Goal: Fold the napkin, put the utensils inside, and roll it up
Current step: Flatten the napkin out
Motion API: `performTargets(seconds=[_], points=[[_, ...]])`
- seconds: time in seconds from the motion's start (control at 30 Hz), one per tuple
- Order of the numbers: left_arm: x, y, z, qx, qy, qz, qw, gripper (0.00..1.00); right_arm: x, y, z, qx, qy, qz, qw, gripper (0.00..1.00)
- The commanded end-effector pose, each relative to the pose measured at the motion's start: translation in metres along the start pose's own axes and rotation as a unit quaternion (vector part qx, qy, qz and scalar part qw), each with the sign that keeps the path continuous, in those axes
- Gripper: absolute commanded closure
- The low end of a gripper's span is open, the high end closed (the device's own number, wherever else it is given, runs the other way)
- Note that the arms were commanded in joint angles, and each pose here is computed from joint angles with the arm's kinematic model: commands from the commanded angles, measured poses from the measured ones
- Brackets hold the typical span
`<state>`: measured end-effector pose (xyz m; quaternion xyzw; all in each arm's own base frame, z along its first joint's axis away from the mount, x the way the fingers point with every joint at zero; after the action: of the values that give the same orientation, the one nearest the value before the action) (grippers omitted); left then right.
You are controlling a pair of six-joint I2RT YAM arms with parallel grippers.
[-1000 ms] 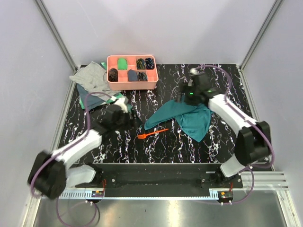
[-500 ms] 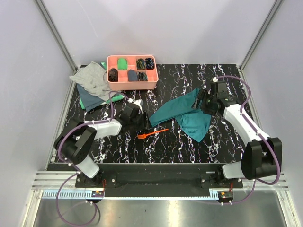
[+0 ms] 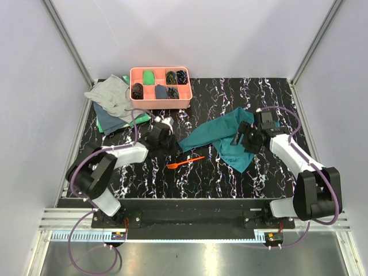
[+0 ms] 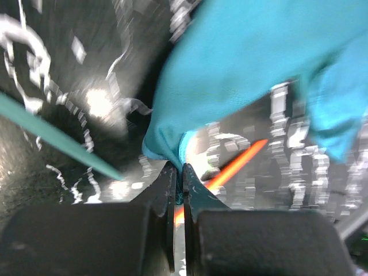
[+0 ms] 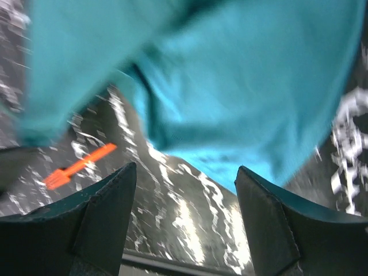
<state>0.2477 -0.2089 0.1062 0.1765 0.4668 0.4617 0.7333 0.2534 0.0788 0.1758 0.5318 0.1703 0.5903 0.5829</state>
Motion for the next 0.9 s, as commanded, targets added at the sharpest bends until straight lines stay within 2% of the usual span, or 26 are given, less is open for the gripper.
performTargets(seconds=[0.0, 0.03, 0.13, 0.27, 0.33, 0.4, 0.43, 0.53, 0.67, 0.87], points=[[-0.045, 0.061, 0.084, -0.158, -0.009, -0.1, 0.982, 1.0, -0.016, 0.006, -0.019, 0.004, -0.034, -0.043, 0.998, 0.21], [-0.053, 0.082, 0.096, -0.181, -0.006, -0.13, 0.975, 1.0, -0.018, 0.007, -0.019, -0.001, -0.033, -0.054, 0.998, 0.2], [-0.05, 0.113, 0.121, -0.219, -0.016, -0.143, 0.965, 1.0, -0.022, 0.016, -0.004, -0.035, -0.039, -0.074, 0.996, 0.19], [-0.034, 0.114, 0.115, -0.185, -0.023, -0.127, 0.974, 1.0, -0.019, 0.021, 0.034, -0.079, -0.048, -0.075, 0.993, 0.21], [-0.022, 0.11, 0.104, -0.161, -0.011, -0.129, 0.978, 1.0, -0.012, 0.021, 0.054, -0.097, -0.042, -0.063, 0.992, 0.29], [-0.011, 0.106, 0.093, -0.152, 0.001, -0.126, 0.98, 1.0, -0.009, 0.007, 0.067, -0.093, -0.035, -0.052, 0.994, 0.35], [-0.01, 0.107, 0.09, -0.153, 0.006, -0.129, 0.98, 1.0, -0.005, 0.004, 0.073, -0.096, -0.028, -0.04, 0.994, 0.42], [-0.003, 0.106, 0.082, -0.148, 0.01, -0.123, 0.981, 1.0, 0.003, -0.015, 0.079, -0.067, -0.011, 0.019, 0.998, 0.52], [0.003, 0.107, 0.077, -0.148, 0.013, -0.11, 0.983, 1.0, 0.009, -0.038, 0.077, -0.031, -0.007, 0.078, 0.996, 0.53], [0.008, 0.106, 0.072, -0.143, 0.016, -0.108, 0.984, 1.0, 0.011, -0.064, 0.07, -0.006, -0.008, 0.097, 0.995, 0.54]])
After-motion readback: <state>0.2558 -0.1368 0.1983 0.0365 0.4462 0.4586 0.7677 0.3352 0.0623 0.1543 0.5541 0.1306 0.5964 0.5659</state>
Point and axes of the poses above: each gripper's point midway between its finger pads, its own y axis back along the fingers, its own x axis along the line the jaws close on, z = x × y, the point moved 10 cm from there along y, back along the fingers, and after that the axes turned 1 degree about -y, right-handed, at the moved point
